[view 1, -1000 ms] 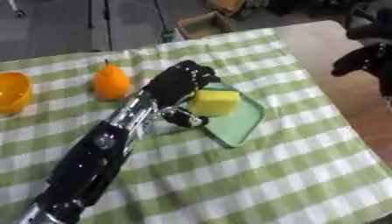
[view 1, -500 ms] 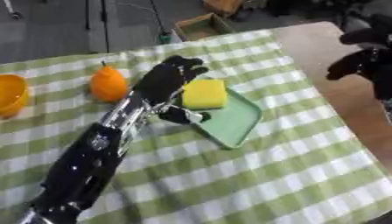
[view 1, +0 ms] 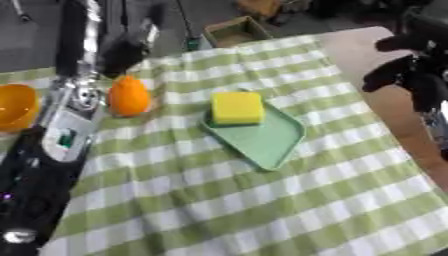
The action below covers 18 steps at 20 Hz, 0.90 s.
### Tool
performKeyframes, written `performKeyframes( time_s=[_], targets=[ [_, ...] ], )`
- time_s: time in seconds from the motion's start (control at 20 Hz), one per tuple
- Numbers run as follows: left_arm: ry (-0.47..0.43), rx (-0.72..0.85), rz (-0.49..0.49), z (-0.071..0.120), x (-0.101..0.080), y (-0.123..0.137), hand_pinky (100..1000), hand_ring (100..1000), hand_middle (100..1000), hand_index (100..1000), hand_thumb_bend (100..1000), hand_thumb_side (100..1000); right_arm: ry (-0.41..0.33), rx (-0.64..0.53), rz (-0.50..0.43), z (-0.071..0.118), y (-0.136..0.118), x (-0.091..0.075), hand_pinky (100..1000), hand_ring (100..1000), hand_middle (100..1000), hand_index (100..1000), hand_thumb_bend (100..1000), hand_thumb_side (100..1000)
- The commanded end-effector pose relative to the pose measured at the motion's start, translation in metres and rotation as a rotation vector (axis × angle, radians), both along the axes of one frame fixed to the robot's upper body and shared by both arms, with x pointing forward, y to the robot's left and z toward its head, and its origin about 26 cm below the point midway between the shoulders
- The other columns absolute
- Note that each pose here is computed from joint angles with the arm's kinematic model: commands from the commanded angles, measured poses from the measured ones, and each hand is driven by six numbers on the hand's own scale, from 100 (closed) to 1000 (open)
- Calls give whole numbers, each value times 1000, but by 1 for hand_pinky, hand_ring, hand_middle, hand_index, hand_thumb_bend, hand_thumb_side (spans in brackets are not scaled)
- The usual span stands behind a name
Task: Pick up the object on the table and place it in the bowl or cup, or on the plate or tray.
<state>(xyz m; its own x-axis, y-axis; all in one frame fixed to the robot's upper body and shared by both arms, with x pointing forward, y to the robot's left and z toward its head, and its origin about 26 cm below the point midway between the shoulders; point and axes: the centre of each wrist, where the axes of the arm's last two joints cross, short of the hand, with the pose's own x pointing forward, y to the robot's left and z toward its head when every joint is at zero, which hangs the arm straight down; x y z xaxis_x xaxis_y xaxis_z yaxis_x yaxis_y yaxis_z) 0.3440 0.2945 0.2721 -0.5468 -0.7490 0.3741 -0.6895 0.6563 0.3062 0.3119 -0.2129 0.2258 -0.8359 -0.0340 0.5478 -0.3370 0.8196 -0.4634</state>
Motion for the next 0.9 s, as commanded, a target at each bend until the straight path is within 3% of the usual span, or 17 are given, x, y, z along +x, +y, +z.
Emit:
performKeyframes(
  time_s=[0.05,0.3,0.5,0.9],
  targets=[
    [-44,-14,23,15,-38,18,746,766,802,862,483,695,-18,-13,-47,5,-10,-4,644,669,795,949,100,404],
    [93,-8,47,-33,-60,48,736,762,808,871,465,662,12,-15,-84,-1,-15,-5,641,667,794,949,100,417],
    [180,-47,140,-74,-75,63,732,761,810,877,447,667,21,-14,-101,-3,-18,-6,640,666,793,949,100,423],
    [204,-96,253,-99,-84,65,726,754,804,872,435,665,24,-6,-119,-4,-20,-6,639,665,793,949,100,424]
  ],
)
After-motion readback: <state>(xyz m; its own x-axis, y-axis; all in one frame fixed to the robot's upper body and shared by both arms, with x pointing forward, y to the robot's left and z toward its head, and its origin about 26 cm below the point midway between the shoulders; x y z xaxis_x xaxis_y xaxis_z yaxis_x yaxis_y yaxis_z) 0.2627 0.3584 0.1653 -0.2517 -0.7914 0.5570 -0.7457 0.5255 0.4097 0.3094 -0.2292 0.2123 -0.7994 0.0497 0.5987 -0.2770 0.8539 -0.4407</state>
